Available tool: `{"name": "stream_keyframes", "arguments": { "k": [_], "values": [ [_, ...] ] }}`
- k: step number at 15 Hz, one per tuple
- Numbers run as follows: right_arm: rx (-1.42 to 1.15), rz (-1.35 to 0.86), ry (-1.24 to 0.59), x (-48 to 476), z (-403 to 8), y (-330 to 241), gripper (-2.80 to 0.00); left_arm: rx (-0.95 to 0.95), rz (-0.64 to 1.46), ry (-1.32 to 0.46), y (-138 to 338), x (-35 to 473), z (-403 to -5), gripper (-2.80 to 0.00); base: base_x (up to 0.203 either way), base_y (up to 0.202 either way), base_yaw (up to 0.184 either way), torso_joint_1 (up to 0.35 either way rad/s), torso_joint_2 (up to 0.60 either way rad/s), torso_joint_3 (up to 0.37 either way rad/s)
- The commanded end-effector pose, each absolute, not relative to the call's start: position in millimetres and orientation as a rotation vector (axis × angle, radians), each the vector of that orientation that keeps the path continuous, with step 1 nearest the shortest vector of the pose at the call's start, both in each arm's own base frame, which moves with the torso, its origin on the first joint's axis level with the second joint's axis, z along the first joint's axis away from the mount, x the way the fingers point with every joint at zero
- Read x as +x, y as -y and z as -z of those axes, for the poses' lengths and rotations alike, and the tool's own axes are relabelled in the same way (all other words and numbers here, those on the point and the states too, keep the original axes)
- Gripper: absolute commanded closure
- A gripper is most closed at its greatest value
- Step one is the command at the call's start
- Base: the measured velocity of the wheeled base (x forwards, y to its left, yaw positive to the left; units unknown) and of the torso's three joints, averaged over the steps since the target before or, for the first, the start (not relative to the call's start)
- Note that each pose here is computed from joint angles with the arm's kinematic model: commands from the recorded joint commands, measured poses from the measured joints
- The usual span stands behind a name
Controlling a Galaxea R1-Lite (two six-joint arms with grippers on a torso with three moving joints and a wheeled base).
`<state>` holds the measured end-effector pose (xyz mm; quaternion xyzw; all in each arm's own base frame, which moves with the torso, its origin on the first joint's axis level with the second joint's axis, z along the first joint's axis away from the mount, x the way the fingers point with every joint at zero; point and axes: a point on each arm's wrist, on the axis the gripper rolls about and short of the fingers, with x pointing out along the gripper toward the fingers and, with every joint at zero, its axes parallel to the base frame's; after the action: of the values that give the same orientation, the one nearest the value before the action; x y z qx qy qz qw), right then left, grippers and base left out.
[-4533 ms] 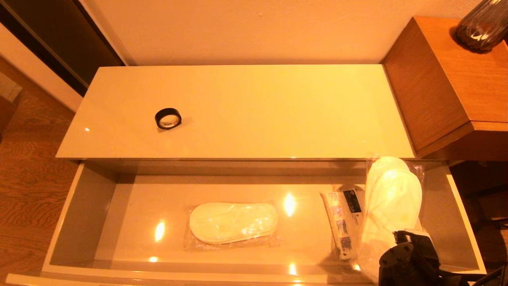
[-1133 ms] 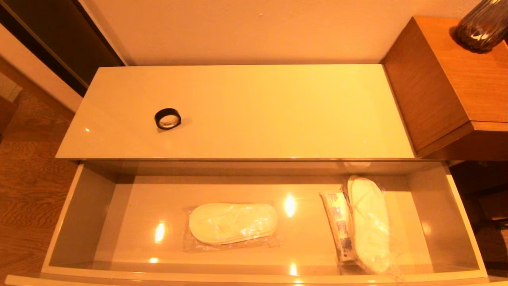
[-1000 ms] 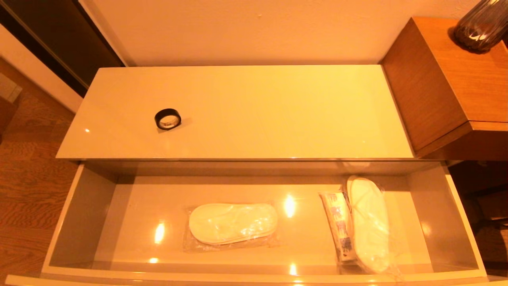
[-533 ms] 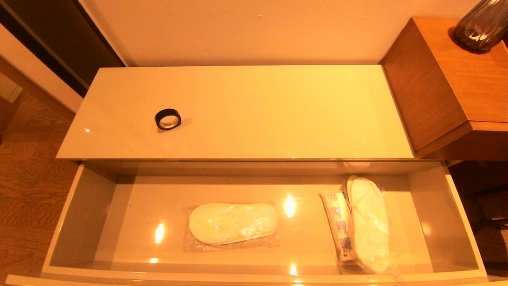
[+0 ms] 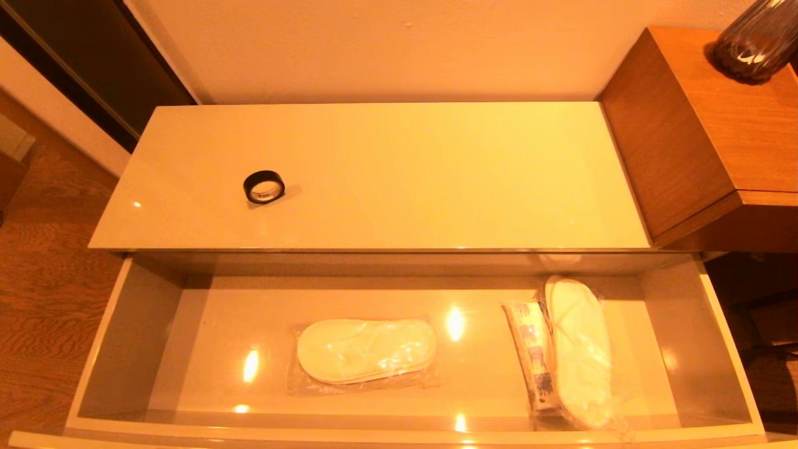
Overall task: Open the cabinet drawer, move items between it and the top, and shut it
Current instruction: Pick up the adhesive tape on the table
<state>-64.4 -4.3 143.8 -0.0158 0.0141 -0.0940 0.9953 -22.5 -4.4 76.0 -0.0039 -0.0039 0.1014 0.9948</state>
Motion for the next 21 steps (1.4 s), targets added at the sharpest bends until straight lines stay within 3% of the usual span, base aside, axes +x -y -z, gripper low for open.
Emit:
{"name": "stream_keyframes", "arguments": {
  "k": [1,5,8,21],
  "values": [
    [-0.02,0.186,0.148,-45.1,-129.4,4.1,0.0,-0.005,-0.204,0.045,5.0,-25.2,-74.7,0.0,0.0,0.0,0.0,0.0,0.0,0.0],
    [-0.098,0.069,0.14,-22.8,-87.9,1.3,0.0,-0.005,-0.204,0.045,5.0,-25.2,-74.7,0.0,0.0,0.0,0.0,0.0,0.0,0.0],
    [-0.058,-0.006,-0.009,-22.8,-74.5,-0.1,0.0,-0.005,-0.204,0.045,5.0,-25.2,-74.7,0.0,0.0,0.0,0.0,0.0,0.0,0.0],
    [-0.026,-0.005,-0.003,-22.8,-75.2,-0.2,0.0,0.038,-0.203,0.039,5.1,-25.5,-75.1,0.0,0.0,0.0,0.0,0.0,0.0,0.0]
  ]
}}
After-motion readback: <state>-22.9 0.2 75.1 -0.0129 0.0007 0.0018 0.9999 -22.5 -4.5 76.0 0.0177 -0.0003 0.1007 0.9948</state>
